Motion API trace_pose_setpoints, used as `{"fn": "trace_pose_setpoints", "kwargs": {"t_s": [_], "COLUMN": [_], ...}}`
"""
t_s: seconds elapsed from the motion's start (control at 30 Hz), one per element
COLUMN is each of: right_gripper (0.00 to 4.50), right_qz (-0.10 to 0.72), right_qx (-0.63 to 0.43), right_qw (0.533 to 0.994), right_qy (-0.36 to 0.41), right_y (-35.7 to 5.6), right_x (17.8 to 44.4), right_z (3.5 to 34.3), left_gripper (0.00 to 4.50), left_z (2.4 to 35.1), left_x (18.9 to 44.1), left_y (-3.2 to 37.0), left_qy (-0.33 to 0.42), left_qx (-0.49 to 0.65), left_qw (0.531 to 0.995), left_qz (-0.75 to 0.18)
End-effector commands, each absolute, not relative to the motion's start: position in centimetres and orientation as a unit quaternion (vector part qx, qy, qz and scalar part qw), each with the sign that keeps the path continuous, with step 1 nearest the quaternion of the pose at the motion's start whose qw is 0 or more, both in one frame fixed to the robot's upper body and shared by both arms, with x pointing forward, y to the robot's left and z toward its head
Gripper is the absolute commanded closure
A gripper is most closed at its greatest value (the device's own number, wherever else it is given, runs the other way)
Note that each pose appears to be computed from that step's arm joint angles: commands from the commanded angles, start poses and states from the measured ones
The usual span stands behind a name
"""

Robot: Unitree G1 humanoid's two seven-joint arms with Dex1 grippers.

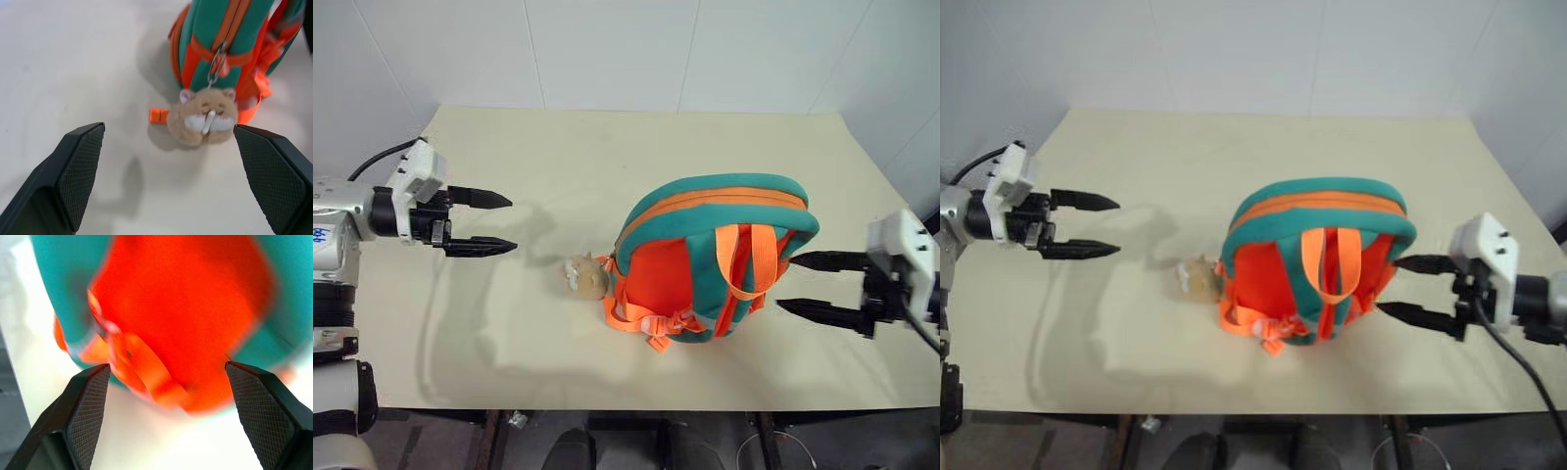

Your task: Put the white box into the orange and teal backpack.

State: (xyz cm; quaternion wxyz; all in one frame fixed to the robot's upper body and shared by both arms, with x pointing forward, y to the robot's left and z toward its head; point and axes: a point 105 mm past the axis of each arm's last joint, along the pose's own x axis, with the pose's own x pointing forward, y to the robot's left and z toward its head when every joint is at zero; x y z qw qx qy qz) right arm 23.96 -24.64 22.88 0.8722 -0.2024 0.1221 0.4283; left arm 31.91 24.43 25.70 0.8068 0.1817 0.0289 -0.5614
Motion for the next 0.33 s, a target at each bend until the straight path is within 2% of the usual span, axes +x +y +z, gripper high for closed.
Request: {"fn": "trace_pose_setpoints", "kwargs": {"t_s": [0.03,0.13,0.33], "right_gripper": [0.03,0.03,0.03], "right_qz": [0.383,0.361,0.338], "right_qx": [-0.227,-0.232,-0.211], "right_qw": [0.890,0.900,0.917], "right_qy": [0.095,0.082,0.009], "right_y": [-27.5,-29.3,-30.5], "right_x": [23.3,23.3,23.0], "right_z": [25.5,26.4,28.3], "left_gripper": [0.00,0.00,0.00], "left_z": [27.2,27.3,27.2], "left_x": [30.4,29.5,28.0], "left_y": [25.0,25.3,26.7], "left_qy": [-0.044,-0.073,-0.085], "left_qx": [0.140,0.130,0.127], "left_qw": [0.797,0.782,0.785], "left_qz": [-0.586,-0.605,-0.601]}}
